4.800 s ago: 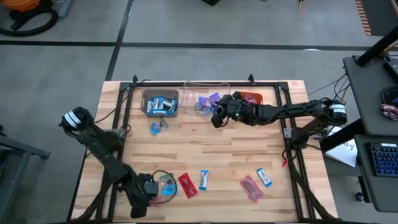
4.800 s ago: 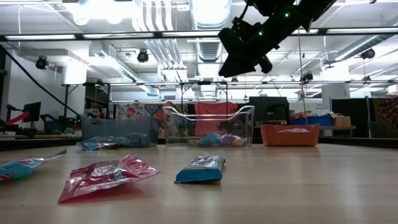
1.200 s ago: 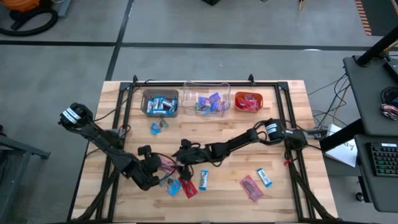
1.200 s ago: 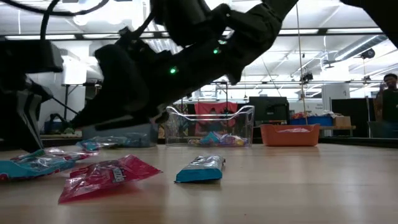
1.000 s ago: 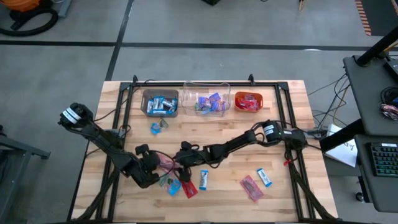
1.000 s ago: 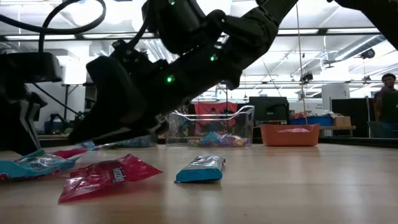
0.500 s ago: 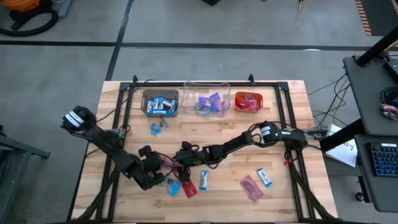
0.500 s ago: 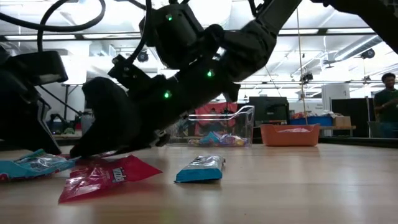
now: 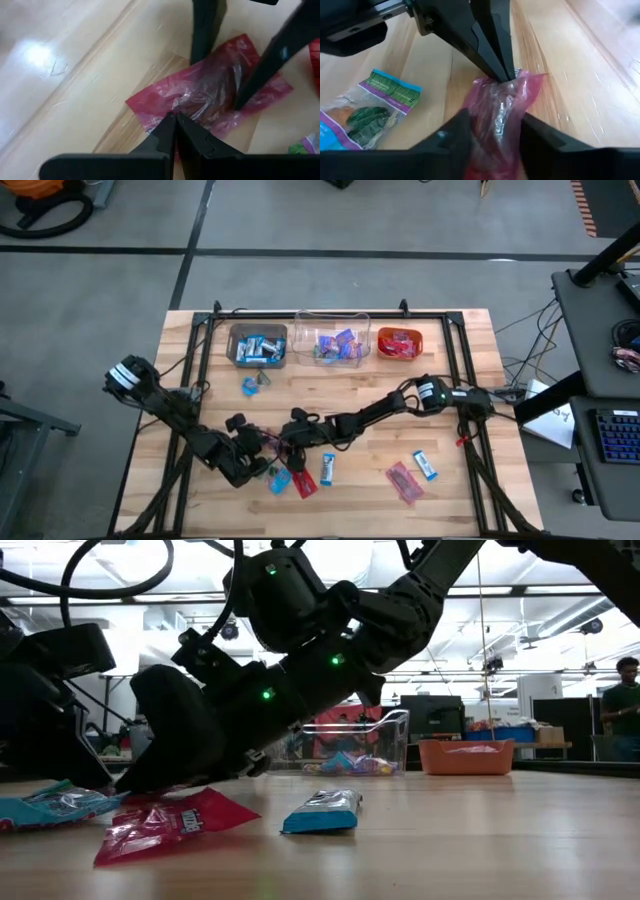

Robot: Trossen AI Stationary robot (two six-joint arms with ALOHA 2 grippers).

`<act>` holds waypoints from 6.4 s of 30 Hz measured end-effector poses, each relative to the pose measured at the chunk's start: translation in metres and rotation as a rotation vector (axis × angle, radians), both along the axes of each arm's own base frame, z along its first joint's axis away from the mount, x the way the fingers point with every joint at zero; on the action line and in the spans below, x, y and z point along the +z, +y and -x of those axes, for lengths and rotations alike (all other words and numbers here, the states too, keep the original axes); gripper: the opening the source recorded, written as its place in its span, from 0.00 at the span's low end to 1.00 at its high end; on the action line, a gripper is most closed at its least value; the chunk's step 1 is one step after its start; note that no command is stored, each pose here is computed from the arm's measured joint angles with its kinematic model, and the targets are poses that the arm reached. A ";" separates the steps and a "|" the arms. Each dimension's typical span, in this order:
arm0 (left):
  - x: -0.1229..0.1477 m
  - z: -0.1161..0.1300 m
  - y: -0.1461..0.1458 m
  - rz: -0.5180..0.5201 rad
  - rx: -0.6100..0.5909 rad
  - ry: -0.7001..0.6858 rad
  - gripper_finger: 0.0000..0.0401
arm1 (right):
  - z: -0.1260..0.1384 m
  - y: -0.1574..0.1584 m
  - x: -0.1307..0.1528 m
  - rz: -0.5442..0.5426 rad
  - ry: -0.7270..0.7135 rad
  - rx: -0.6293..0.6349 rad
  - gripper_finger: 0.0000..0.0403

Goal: Sort candy
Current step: Put the red candy into the orange bin, then put the light blue candy into the transparent bin

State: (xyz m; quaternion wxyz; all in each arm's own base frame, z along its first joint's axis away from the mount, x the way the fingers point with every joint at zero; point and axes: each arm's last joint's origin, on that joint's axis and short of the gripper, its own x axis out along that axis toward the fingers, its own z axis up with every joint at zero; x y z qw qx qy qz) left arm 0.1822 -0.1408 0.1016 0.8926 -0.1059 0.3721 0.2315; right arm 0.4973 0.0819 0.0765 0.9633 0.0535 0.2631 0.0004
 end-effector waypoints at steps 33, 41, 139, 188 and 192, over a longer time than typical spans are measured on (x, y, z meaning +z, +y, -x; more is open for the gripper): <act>0.123 0.022 0.027 -0.174 -0.054 -0.137 0.00 | 0.119 -0.075 0.162 0.345 0.327 -0.171 0.03; 0.122 0.021 0.028 -0.206 -0.039 -0.151 0.00 | 0.207 -0.132 0.161 0.348 0.329 -0.706 0.03; 0.122 0.016 0.023 -0.136 -0.062 -0.168 0.00 | 0.281 -0.142 0.160 -0.007 0.100 -0.811 0.03; 0.010 -0.010 -0.016 0.108 -0.433 0.004 0.58 | 0.270 -0.083 0.157 -0.007 0.105 -0.557 0.03; 0.007 -0.007 -0.014 0.115 -0.435 0.003 0.53 | 0.270 -0.083 0.157 -0.009 0.103 -0.558 0.03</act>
